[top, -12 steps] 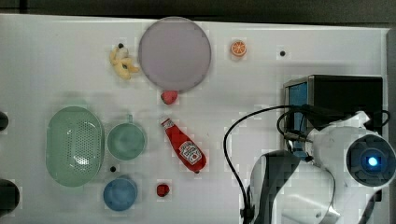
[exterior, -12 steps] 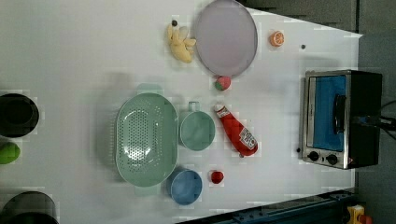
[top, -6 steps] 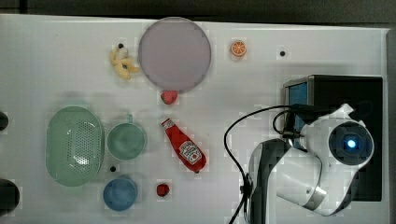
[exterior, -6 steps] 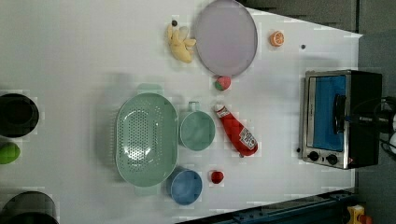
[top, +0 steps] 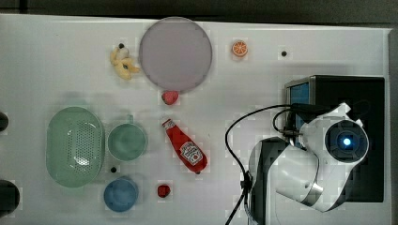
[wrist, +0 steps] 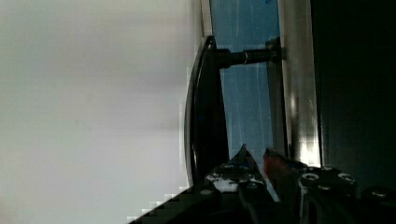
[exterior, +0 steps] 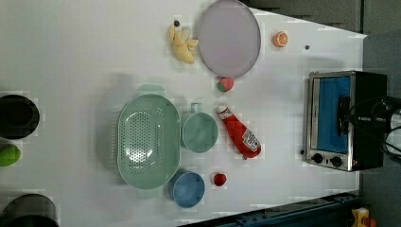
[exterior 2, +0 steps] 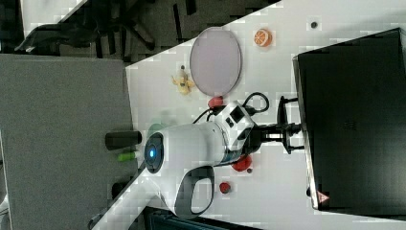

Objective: Flap open oven.

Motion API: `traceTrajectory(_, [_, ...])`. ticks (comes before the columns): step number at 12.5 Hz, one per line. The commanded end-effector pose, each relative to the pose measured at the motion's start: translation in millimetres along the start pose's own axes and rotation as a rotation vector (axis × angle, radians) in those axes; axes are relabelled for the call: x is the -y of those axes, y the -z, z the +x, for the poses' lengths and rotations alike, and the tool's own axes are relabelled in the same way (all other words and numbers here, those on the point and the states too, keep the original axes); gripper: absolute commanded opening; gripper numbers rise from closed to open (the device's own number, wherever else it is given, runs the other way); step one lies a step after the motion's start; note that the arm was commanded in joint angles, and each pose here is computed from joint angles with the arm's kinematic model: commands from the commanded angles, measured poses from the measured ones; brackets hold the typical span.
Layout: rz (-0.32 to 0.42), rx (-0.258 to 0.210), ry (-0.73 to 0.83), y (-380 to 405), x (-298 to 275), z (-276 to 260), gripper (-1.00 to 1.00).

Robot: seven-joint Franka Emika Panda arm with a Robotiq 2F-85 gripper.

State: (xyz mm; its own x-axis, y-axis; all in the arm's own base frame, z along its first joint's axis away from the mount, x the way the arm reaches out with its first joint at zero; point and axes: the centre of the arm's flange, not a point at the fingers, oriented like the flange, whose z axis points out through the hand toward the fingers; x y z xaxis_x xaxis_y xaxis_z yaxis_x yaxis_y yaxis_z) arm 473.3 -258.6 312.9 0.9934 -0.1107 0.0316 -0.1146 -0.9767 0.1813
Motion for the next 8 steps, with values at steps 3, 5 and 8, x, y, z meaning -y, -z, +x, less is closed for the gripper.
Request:
traceTrajectory(3, [-0.016, 0.002, 0.133, -1.4, 39.2, 8.7, -0.65])
traceTrajectory(5, [-0.070, 0.011, 0.185, -0.8, 59.6, 12.7, -0.65])
traceTrajectory(8, [-0.154, 0.030, 0.124, -7.2, 90.2, 13.6, -0.65])
